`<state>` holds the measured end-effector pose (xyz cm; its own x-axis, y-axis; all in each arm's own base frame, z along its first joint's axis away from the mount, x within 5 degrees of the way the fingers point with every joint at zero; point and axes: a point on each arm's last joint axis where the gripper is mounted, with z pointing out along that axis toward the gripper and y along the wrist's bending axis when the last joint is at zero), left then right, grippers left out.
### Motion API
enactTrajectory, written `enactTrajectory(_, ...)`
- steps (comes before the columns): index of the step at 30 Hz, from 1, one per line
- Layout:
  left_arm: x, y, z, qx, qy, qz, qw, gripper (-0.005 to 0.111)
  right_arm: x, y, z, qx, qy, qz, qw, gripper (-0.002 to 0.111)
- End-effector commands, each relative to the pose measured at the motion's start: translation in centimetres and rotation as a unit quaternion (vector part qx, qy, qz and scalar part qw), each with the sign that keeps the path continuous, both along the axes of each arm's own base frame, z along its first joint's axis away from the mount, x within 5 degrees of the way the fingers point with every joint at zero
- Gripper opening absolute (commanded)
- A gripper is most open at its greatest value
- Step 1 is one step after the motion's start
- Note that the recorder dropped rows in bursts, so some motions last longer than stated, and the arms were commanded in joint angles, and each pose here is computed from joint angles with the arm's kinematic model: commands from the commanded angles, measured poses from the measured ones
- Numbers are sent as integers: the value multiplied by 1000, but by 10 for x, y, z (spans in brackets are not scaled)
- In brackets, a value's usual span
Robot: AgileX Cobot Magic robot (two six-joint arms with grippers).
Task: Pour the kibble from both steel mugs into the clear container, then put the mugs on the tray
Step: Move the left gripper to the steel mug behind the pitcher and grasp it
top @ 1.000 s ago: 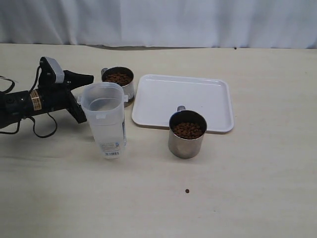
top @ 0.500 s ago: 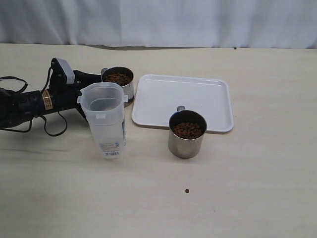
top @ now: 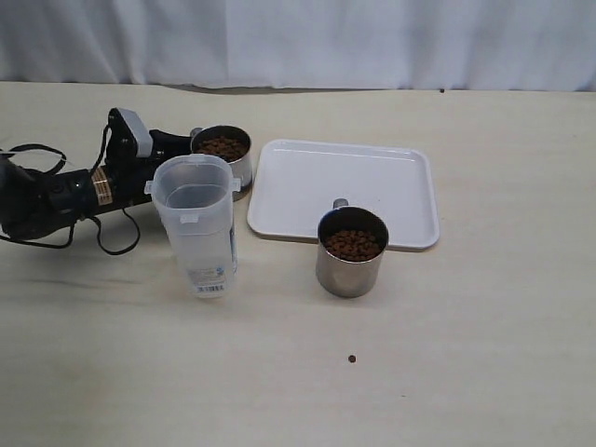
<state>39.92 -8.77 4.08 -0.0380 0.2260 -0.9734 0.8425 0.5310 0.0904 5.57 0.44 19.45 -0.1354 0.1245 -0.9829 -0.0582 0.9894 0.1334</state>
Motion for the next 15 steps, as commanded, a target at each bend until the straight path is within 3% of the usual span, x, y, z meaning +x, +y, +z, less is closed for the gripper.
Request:
enactTrajectory(1, 8, -3, 3, -1, -7, 9, 1000, 63, 0, 0, 0, 0, -1, 2, 1000, 5)
enactTrajectory(15, 18, -6, -6, -28, 4, -7, 1000, 63, 0, 0, 0, 0, -1, 2, 1000, 5)
